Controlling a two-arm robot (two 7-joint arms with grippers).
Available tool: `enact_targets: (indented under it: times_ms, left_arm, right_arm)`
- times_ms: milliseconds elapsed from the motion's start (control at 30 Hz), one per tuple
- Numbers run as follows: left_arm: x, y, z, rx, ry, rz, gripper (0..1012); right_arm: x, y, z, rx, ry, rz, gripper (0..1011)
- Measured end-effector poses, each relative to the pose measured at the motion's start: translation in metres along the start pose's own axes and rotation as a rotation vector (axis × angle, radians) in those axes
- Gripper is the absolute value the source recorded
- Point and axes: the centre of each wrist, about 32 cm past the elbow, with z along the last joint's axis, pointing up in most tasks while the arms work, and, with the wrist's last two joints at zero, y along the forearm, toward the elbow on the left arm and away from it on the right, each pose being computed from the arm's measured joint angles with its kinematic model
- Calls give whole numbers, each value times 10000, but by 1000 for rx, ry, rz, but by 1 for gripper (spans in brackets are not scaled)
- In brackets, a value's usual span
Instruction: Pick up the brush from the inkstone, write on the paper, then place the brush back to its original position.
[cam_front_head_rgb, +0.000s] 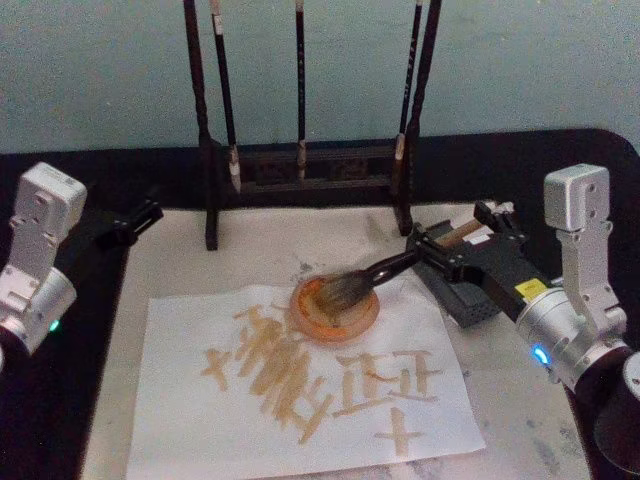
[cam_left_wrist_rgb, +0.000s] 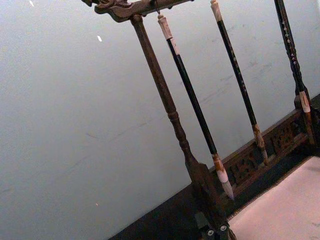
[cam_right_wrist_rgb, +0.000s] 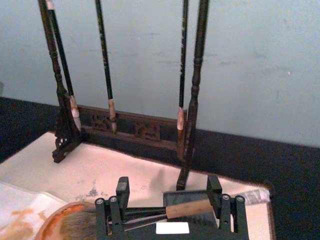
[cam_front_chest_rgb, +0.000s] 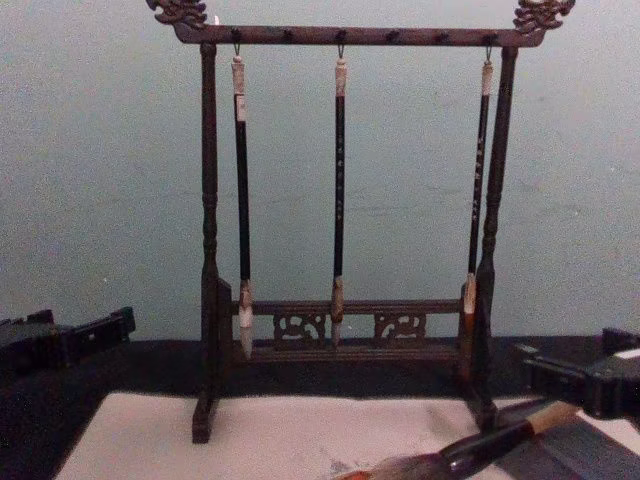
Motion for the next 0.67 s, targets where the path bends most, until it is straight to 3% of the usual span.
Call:
enact_targets:
  times_ms: [200,667]
  left_arm:
    - [0,0,0,0,0,0,1002]
    - [0,0,0,0,0,0,1000]
  right_arm:
    - [-38,18,29,25,-79,-8,1001]
    - [-29,17,24,20,-63,-8,1001]
